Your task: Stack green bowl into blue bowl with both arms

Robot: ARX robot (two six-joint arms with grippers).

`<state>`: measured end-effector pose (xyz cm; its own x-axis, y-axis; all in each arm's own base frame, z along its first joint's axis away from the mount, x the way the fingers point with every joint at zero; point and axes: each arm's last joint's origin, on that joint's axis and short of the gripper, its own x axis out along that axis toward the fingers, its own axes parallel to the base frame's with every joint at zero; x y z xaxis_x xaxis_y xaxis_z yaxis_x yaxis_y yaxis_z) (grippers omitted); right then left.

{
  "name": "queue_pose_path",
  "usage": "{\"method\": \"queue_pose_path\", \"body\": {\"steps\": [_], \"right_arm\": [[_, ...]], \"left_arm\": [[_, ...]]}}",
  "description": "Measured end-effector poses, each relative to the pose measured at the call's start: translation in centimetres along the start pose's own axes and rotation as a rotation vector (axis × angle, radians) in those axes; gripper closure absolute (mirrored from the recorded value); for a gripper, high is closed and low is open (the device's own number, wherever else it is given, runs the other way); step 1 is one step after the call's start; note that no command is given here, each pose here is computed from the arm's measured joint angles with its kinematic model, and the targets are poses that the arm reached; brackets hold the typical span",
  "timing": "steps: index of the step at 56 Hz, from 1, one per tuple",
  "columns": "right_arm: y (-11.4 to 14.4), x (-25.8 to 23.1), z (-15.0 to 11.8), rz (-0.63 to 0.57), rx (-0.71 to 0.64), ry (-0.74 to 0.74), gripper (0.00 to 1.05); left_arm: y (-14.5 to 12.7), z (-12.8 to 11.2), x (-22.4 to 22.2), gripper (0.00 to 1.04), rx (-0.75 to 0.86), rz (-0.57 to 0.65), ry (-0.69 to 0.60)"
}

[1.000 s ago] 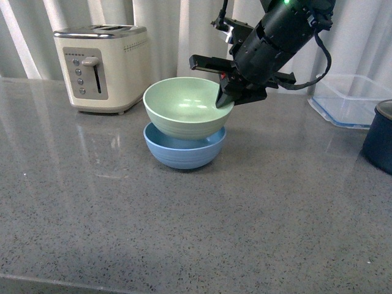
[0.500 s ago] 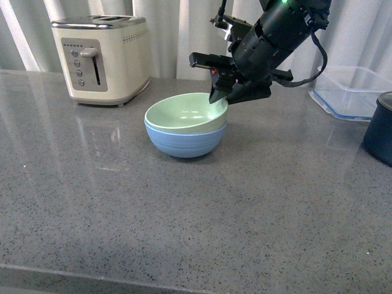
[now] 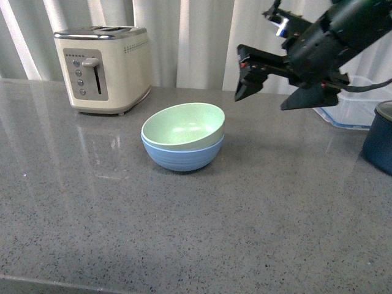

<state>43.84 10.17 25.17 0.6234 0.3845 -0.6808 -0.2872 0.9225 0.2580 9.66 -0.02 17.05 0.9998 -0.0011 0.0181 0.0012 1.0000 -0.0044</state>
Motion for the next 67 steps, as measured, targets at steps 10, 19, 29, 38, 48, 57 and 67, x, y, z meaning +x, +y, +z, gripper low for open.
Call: {"method": "queue_pose_path", "body": {"steps": [10,19,29,38,48,57,67], "right_arm": [[-3.0,-5.5,-2.9,-0.066,0.058,-0.043,0.10],[-5.2,-11.2,-8.3,-0.133,0.139,-0.050,0.10],[-5.9,-16.7,-15.0,-0.183,0.216,-0.035,0.10],[-5.7,-19.7,-18.6,-0.299,0.208,-0.093,0.10],[-4.9,-18.5,-21.9,-0.390,-0.089,-0.745,0.48],[-4.0,-18.6,-23.5,-0.391,-0.119,-0.811,0.76],[-3.1,-18.1,-25.2,-0.415,-0.114,-0.806,1.04]], "left_arm": [[0.0,0.0,0.0,0.07,0.000,0.000,0.000],[0.0,0.0,0.0,0.07,0.000,0.000,0.000],[0.0,0.0,0.0,0.07,0.000,0.000,0.000],[0.0,0.0,0.0,0.07,0.000,0.000,0.000],[0.0,0.0,0.0,0.07,0.000,0.002,0.000],[0.0,0.0,0.0,0.07,0.000,0.002,0.000],[0.0,0.0,0.0,0.07,0.000,0.002,0.000]]}}
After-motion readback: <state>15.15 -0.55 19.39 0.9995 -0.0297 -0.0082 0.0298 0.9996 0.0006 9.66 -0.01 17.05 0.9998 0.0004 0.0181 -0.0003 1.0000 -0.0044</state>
